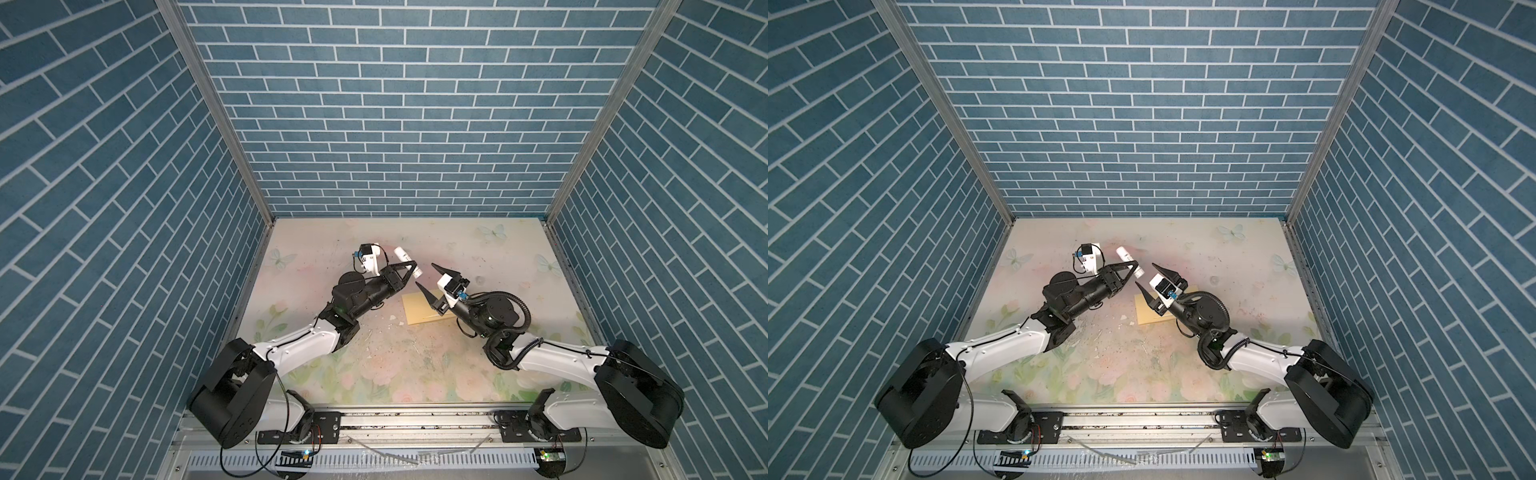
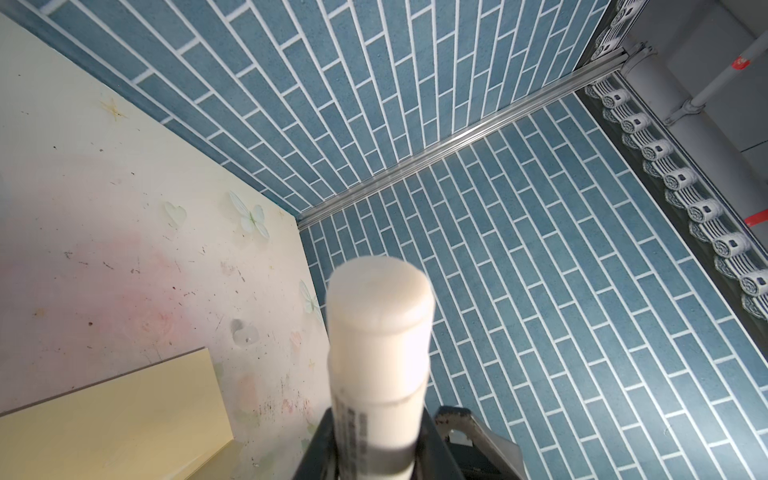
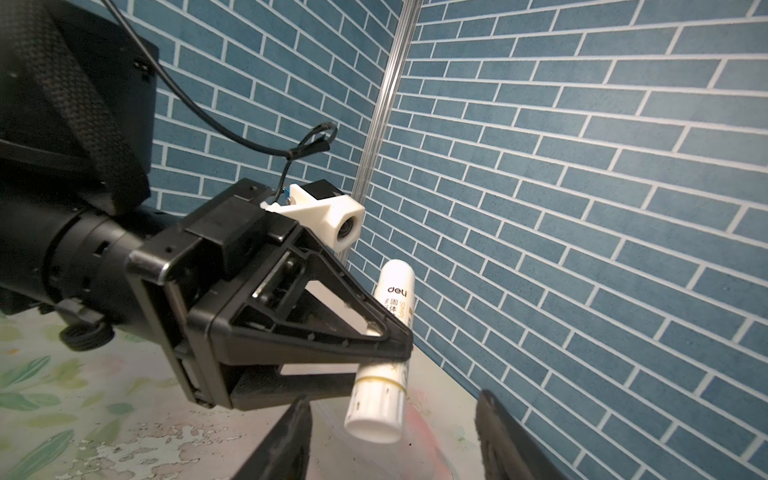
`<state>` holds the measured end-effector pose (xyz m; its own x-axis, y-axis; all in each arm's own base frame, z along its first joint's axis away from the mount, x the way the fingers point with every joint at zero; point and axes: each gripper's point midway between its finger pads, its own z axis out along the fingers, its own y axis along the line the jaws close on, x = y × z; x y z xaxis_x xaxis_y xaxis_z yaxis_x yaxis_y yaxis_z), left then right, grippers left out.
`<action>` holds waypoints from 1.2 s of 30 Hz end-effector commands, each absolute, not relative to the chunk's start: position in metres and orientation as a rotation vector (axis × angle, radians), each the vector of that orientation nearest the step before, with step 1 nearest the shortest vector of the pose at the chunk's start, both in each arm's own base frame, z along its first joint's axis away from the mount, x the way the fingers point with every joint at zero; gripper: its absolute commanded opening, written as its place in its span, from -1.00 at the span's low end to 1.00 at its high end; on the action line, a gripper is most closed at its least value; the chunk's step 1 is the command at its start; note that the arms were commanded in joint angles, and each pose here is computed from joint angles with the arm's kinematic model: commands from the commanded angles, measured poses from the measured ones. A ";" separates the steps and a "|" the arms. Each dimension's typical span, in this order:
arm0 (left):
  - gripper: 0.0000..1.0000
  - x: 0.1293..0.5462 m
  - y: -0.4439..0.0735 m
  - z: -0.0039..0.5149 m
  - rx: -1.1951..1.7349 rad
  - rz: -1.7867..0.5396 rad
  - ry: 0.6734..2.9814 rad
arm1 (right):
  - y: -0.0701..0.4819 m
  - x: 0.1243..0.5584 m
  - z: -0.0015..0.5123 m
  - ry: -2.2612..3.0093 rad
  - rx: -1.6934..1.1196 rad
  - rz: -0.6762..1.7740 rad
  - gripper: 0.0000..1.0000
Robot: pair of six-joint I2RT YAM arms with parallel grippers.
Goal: Place the letter into the envelope and seal it
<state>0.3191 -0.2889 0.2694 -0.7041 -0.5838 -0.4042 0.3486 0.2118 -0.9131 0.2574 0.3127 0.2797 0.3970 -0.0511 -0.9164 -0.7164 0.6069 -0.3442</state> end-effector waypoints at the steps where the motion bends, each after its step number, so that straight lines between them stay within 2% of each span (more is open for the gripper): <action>1: -1.00 0.319 -0.290 0.290 -0.183 -1.629 1.681 | 0.319 0.254 0.278 1.074 -0.873 0.479 0.11; 12: -1.00 0.319 -0.290 0.290 -0.184 -1.633 1.678 | 0.328 0.266 0.285 1.058 -0.833 0.429 -0.23; 26: -1.00 0.319 -0.291 0.291 -0.183 -1.635 1.678 | 0.332 0.272 0.290 1.062 -0.784 0.429 -0.33; 36: -1.00 0.319 -0.291 0.291 -0.180 -1.636 1.671 | 0.328 0.280 0.303 1.085 -0.638 0.517 -0.69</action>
<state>0.3221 -0.2857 0.2760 -0.6908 -0.6028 -0.3994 0.3595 0.1929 -0.9130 0.2765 0.3302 0.2668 0.3682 -0.0608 -0.9277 -0.6792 0.6638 -0.3131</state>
